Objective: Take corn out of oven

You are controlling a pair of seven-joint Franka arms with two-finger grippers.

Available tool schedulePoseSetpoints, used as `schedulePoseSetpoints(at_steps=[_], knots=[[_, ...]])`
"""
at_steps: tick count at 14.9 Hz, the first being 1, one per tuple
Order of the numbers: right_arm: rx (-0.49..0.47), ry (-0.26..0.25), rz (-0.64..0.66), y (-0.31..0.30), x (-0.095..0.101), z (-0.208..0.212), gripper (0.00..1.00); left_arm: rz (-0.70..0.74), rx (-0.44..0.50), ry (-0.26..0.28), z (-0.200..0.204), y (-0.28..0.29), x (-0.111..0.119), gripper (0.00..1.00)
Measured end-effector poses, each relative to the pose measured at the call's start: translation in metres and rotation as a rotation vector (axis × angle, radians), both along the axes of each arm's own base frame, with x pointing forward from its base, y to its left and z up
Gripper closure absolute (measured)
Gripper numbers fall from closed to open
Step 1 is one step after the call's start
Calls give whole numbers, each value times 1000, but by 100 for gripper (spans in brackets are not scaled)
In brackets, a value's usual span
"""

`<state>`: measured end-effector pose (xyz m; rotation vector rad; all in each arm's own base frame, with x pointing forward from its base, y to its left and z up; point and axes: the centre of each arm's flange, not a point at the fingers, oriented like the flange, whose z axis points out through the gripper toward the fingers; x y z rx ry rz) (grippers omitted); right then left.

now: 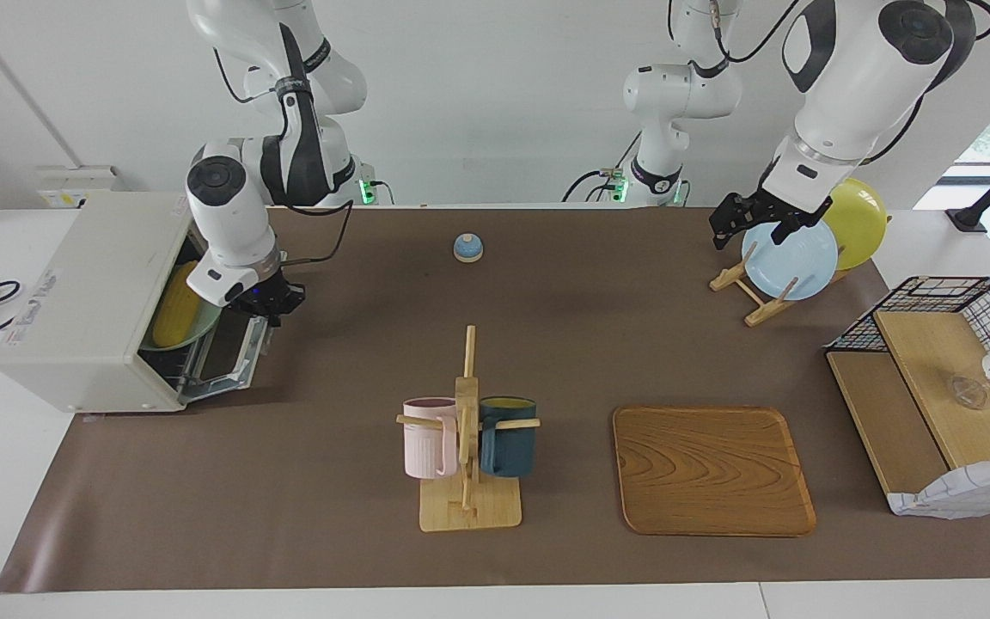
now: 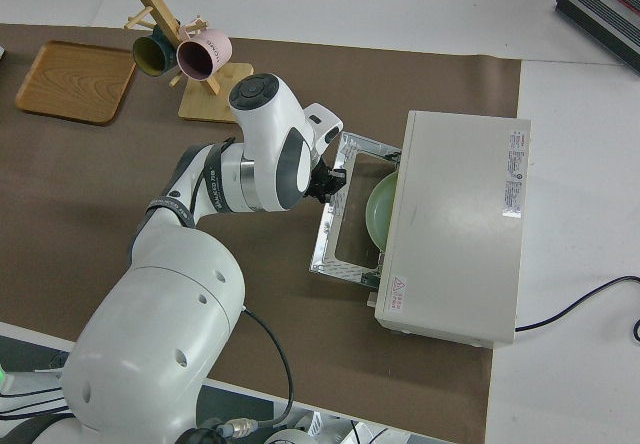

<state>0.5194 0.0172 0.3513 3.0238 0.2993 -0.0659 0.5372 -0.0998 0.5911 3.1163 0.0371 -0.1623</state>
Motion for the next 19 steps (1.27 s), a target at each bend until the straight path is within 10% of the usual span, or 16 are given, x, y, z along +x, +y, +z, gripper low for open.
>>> schedulePoseSetpoints(at_steps=[11,19], knots=[[57,16,-66,8,2,-47,99,0,0,0,0,0,0,0],[47,122,-131,9,14,32,90,0,0,0,0,0,0,0]])
